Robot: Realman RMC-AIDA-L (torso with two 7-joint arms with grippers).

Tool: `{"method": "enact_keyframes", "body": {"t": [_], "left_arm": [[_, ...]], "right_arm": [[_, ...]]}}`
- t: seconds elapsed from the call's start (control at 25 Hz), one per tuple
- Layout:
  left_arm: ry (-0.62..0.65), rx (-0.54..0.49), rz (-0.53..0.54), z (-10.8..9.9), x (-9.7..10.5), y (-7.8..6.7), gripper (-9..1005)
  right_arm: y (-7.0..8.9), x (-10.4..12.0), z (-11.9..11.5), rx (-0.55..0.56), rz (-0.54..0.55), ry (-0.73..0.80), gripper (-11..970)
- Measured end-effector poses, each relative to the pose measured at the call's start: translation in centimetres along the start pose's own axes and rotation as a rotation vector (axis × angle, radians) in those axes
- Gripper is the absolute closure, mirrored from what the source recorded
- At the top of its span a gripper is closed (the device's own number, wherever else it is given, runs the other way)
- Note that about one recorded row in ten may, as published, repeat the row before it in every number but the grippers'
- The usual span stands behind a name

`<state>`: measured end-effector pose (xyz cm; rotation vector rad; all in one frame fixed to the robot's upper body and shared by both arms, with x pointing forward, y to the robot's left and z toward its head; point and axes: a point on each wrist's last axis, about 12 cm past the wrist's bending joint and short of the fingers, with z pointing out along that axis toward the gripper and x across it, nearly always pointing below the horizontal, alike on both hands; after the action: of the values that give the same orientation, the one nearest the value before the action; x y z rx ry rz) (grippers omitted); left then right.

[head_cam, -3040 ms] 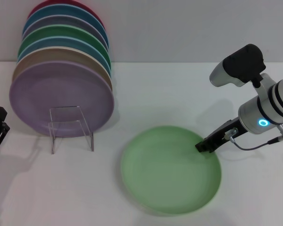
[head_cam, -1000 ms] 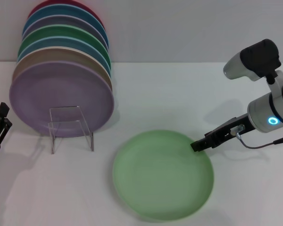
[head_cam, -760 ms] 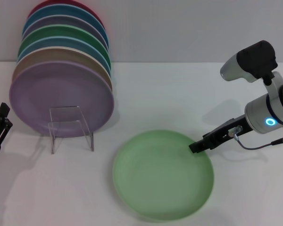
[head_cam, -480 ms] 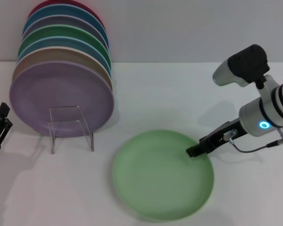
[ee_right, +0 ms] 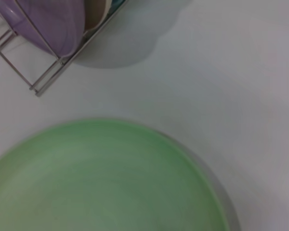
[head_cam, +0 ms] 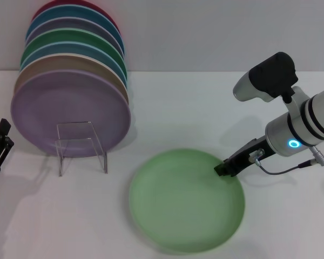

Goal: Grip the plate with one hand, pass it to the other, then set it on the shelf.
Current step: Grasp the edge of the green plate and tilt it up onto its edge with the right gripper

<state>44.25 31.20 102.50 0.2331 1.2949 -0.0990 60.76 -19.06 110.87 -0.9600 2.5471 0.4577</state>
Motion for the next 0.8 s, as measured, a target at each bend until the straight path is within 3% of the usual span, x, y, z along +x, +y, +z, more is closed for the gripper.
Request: {"method": "enact_keyframes", "body": {"t": [0.36, 0.8], "left_arm": [[0.003, -0.002, 0.000, -0.07, 0.03, 0.01, 185], [0.004, -0.003, 0.000, -0.12, 0.03, 0.01, 193]], "right_arm": [[0.29, -0.15, 0.09, -0.009, -0.007, -0.012, 925], [0.55, 0.42, -0.82, -0.045, -0.003, -0.098, 932]]}}
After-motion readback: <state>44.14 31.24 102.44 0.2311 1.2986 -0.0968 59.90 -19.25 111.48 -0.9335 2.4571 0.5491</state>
